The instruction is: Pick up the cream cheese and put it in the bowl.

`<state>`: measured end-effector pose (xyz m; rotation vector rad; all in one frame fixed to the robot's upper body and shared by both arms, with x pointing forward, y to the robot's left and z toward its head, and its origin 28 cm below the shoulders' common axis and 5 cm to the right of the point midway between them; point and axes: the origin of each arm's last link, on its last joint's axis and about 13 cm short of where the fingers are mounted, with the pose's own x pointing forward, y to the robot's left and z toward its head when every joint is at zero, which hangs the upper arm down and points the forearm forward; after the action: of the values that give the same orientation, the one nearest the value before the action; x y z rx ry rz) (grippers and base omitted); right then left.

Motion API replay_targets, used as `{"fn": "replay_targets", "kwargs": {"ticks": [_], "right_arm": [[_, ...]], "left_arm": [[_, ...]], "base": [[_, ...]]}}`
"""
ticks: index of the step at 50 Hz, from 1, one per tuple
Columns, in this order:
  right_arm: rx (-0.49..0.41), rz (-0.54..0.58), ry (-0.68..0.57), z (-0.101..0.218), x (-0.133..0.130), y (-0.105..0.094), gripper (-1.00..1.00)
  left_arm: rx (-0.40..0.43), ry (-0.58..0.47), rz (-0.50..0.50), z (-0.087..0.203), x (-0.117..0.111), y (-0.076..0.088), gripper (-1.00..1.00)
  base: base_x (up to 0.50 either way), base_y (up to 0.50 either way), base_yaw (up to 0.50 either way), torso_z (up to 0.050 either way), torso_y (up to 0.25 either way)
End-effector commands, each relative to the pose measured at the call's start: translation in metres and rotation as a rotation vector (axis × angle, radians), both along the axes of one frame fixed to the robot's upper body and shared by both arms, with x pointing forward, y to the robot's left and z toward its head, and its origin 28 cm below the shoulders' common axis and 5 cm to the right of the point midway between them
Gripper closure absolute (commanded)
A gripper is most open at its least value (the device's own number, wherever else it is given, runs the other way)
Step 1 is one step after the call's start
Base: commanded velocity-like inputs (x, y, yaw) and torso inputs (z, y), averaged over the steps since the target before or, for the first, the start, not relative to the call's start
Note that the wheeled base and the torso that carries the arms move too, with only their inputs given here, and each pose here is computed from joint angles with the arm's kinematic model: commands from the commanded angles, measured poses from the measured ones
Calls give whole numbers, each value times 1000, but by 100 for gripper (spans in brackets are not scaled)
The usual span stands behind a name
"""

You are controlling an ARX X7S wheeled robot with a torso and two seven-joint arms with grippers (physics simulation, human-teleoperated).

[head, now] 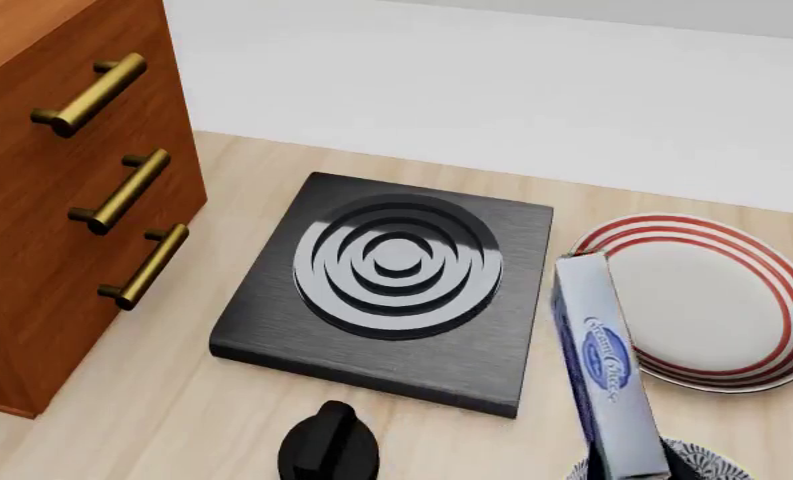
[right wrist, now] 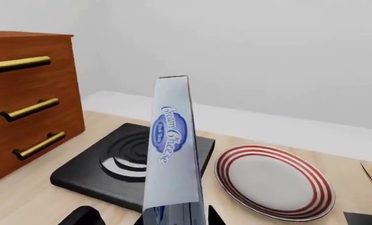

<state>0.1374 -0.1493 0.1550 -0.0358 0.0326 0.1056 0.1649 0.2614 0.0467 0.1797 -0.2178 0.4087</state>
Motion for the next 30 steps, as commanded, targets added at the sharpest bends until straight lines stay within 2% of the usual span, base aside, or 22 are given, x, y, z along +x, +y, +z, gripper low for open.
{"fn": "replay_targets", "kwargs": {"ticks": [1,16,30], "right_arm": [[13,-60,-59,9,9,-13,100],[49,-140,-35,15,23,-30,100],[114,-146,26,9,30,-40,100]], "left_arm": [[1,-6,-5,2,0,0,-100],[3,-1,-3,0,1,-1,-100],[5,4,-6,-1,2,-2,-100]], "base": [[0,0,0,0,0],[0,0,0,0,1],[0,0,0,0,1]]}}
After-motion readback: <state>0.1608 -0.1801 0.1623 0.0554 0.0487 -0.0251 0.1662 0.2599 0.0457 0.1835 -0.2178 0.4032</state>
